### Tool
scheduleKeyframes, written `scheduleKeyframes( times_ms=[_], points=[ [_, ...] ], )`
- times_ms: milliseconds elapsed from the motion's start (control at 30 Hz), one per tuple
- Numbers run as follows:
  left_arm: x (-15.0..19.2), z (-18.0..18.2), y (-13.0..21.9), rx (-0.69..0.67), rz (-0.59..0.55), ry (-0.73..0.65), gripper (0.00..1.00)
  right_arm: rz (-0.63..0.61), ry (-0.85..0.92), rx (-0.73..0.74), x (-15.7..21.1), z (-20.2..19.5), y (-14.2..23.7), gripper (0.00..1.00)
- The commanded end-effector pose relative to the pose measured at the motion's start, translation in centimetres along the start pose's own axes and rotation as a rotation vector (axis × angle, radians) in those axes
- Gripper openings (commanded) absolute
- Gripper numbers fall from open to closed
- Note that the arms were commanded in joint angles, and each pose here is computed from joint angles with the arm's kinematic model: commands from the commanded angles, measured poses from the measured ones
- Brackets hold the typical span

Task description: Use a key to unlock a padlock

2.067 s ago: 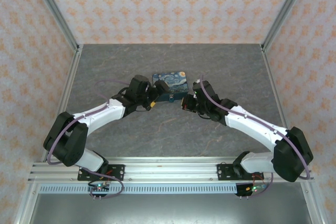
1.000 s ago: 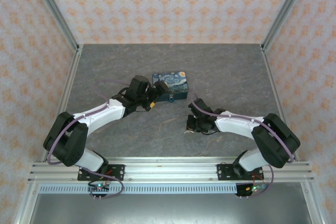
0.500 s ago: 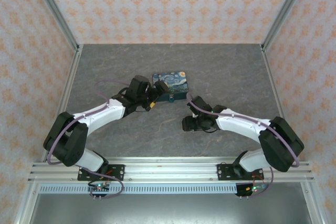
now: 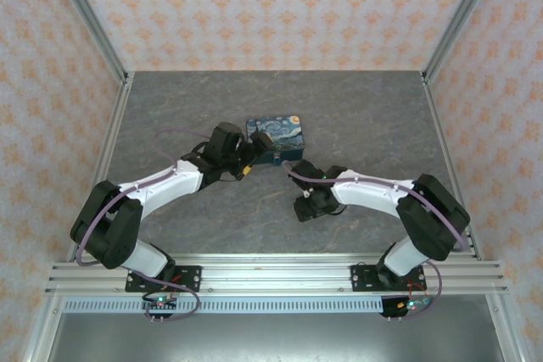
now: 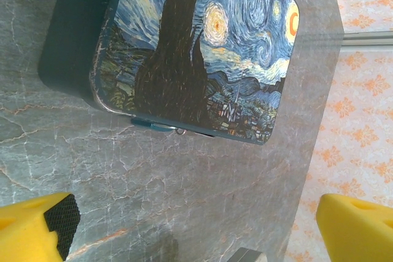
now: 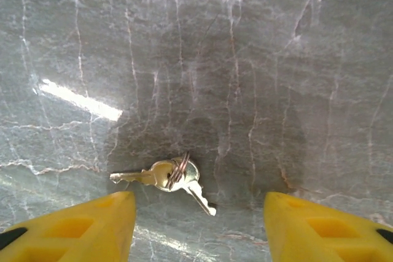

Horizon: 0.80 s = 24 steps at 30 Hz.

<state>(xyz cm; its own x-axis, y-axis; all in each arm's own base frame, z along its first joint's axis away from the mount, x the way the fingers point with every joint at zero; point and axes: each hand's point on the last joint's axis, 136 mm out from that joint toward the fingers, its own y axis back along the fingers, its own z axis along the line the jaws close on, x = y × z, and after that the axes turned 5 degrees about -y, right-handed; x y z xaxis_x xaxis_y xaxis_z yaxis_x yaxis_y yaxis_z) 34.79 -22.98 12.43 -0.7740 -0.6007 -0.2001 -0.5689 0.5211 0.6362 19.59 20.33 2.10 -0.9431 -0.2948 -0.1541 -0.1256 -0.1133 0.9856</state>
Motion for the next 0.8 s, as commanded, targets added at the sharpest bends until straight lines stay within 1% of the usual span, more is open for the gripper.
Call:
scheduleKeyframes(
  times_ms=[0, 300, 433, 567, 667, 767],
  points=[
    [-0.2, -0.5, 0.1, -0.005, -0.008, -0.021, 1.00, 0.011, 0.029, 0.050, -0.3, -0.5, 0.0, 0.56],
    [-0.1, -0.3, 0.1, -0.007, -0.008, -0.020, 1.00, 0.051, 0.047, 0.044, -0.4, 0.1, -1.0, 0.54],
    [-0.1, -0.3, 0.0, -0.008, -0.007, -0.019, 1.00, 0.074, 0.058, 0.054, -0.3, 0.3, -1.4, 0.51],
    [-0.1, -0.2, 0.0, -0.009, -0.006, -0.019, 1.00, 0.093, 0.065, 0.064, 0.0, 0.3, -1.6, 0.43],
    [-0.2, -0.3, 0.0, -0.007, -0.009, -0.020, 1.00, 0.096, 0.061, 0.070, 0.0, 0.2, -1.7, 0.31],
    [-0.2, -0.4, 0.0, -0.006, -0.009, -0.020, 1.00, 0.096, 0.051, 0.075, 0.1, 0.1, -1.9, 0.23]
  ],
)
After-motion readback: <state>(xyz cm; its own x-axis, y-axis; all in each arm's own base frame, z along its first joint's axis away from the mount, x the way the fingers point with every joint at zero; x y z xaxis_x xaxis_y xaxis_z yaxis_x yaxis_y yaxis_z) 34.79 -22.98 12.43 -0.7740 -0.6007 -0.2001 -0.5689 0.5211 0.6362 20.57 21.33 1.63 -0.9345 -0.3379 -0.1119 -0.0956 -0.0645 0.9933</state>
